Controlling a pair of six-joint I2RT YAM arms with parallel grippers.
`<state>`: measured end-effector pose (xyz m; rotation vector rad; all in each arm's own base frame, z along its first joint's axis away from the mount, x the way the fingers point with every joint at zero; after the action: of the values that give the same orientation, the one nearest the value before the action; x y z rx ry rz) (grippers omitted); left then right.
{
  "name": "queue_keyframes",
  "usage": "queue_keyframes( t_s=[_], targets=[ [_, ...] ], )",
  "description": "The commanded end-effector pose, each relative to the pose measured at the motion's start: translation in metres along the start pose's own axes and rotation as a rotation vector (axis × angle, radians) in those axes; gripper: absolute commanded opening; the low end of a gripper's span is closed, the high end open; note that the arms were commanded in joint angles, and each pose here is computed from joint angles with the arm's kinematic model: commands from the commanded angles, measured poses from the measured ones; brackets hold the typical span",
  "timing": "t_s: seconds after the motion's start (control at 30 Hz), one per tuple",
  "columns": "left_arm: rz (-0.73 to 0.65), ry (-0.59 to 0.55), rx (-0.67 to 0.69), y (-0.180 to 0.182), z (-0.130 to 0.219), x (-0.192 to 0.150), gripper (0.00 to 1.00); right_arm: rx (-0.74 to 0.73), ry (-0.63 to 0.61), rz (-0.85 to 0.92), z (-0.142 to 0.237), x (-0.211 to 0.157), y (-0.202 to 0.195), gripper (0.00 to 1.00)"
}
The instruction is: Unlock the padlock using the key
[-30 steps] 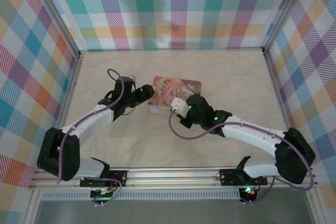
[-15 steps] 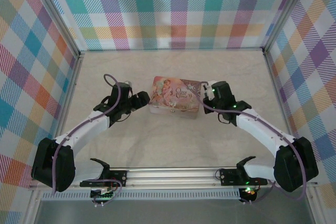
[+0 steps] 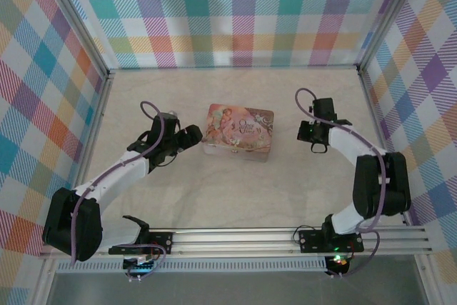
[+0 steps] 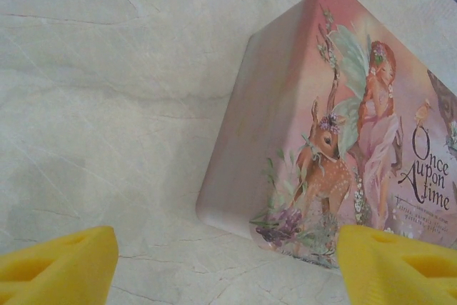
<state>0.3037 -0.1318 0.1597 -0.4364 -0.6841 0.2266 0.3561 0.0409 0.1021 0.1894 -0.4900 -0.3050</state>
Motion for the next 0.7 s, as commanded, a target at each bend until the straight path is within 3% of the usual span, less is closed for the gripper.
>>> queue_keyframes(
  t_s=[0.0,0.53,0.67],
  targets=[
    [-0.002,-0.002,0.022,0.006,0.002,-0.001,0.80,0.035,0.013,-0.043,-0.007,0.012,0.005,0.00],
    [0.009,0.004,0.020,0.005,-0.004,-0.001,0.80,0.045,0.111,-0.126,-0.029,0.014,0.003,0.09],
    [0.002,-0.004,0.024,0.004,-0.001,0.002,0.80,0.047,0.099,-0.128,-0.021,0.017,0.004,0.25]
  ],
)
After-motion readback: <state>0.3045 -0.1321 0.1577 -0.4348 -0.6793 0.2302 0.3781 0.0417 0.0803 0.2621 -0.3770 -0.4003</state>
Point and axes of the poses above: each hand's point on the last joint's axis, 136 mm out from that joint toward the fingers, its own z axis back along the fingers, its own y axis along the line the jaws close on, x = y × z, the point moved 4 cm from there along z, back along the fingers, and after that the axes turned 6 degrees about -z, right-handed, at the moved point
